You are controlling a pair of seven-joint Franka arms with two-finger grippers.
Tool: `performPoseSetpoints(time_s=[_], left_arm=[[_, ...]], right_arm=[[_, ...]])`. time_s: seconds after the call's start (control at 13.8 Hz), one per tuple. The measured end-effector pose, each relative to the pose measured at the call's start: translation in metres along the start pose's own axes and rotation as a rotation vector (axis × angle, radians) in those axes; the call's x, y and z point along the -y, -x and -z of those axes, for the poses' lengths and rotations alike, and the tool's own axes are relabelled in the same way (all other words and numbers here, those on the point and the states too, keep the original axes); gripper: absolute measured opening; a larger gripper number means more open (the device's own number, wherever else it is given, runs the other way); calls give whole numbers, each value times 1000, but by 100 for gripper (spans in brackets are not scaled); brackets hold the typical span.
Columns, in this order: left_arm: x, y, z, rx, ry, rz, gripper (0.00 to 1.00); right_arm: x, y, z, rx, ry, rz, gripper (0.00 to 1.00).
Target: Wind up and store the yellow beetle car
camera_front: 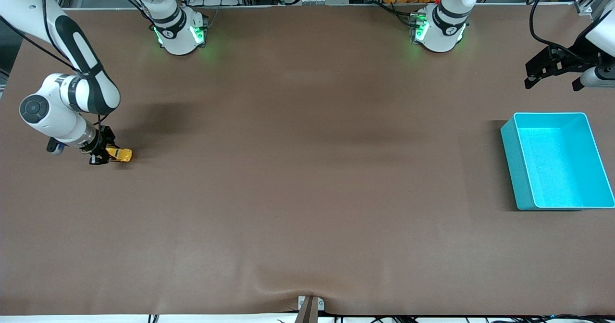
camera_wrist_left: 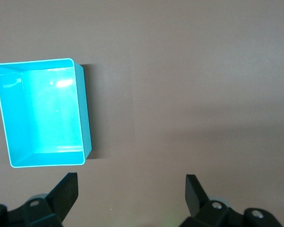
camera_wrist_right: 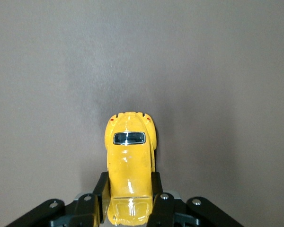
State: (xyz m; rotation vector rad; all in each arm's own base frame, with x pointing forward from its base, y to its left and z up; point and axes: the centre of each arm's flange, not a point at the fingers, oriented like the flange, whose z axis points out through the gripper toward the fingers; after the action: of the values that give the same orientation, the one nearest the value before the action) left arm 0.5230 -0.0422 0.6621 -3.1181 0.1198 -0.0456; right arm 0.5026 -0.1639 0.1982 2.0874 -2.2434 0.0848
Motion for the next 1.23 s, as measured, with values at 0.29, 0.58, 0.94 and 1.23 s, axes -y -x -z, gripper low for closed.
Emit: performPoseSetpoints(time_s=[0.29,0.58,0.94,1.23], left_arm=[[0,0,0,0,0,1,100],[0,0,0,0,0,1,100],[0,0,0,0,0,1,100],[0,0,0,0,0,1,100]], right_arm=[[-1,-14,-2,-17,-6,2,38],[-3,-32,-4,-32,-20,-2,38],[-5,-43,-5,-44,-29,-2,38],[-4,-45,-5,-45,-29,-2,38]])
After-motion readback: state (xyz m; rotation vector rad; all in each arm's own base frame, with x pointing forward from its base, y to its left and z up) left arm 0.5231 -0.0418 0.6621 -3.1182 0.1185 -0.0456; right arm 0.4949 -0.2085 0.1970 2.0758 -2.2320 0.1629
